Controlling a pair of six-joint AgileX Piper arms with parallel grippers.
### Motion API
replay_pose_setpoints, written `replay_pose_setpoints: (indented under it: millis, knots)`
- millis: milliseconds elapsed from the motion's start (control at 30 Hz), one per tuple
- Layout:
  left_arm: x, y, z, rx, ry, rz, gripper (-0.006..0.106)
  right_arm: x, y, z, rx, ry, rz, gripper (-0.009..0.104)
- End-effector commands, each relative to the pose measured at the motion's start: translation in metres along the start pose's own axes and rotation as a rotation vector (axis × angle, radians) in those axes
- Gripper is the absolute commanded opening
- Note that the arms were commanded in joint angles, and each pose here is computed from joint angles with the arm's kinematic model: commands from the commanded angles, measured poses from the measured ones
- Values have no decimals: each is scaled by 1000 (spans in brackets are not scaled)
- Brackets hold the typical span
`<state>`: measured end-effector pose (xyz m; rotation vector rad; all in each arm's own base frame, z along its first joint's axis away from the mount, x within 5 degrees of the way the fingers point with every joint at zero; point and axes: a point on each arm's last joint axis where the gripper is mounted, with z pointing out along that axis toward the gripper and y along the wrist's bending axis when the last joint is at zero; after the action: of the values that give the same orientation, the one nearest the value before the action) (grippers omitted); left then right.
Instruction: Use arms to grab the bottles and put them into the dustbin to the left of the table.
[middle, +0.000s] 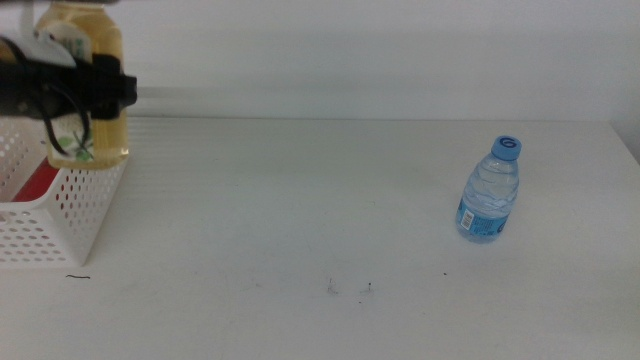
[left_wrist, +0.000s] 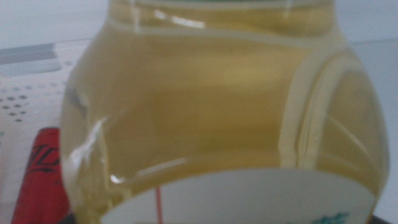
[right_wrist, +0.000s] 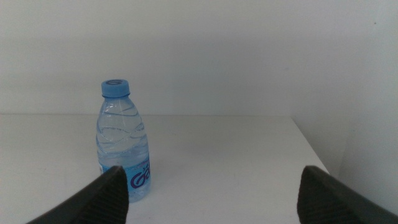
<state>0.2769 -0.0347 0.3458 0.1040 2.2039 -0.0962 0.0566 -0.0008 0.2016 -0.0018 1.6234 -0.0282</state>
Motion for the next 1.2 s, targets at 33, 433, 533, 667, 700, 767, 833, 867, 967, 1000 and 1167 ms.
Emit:
replay_pose_setpoints:
  millis: [33, 433, 533, 667, 700, 767, 833, 867, 967, 1000, 1167]
  knots:
    - [-29, 10, -10, 72, -57, 45, 17, 1, 0, 0, 8, -4, -8, 93]
    - [-72, 68, 6, 8, 138, 61, 17, 1, 0, 0, 8, -4, -8, 93]
    - [-75, 85, 20, -18, 186, 45, 17, 1, 0, 0, 8, -4, -4, 93]
    - [-68, 108, 38, -40, 248, 22, 17, 1, 0, 0, 8, -4, -2, 93]
    - [-65, 115, 44, -50, 266, 14, 17, 1, 0, 0, 8, -4, -2, 93]
    - [-57, 127, 55, -65, 307, -1, 17, 1, 0, 0, 8, -4, 3, 93]
    - [-48, 140, 67, -78, 344, -24, 17, 1, 0, 0, 8, -4, 3, 93]
    - [-44, 145, 72, -81, 358, -35, 17, 1, 0, 0, 8, -4, 3, 93]
    - [-34, 158, 90, -88, 385, -61, 17, 1, 0, 0, 8, -4, 3, 93]
    - [-31, 160, 96, -91, 392, -65, 17, 1, 0, 0, 8, -4, 3, 93]
    - [-16, 168, 122, -87, 433, -87, 17, 1, 0, 0, 8, -4, 3, 93]
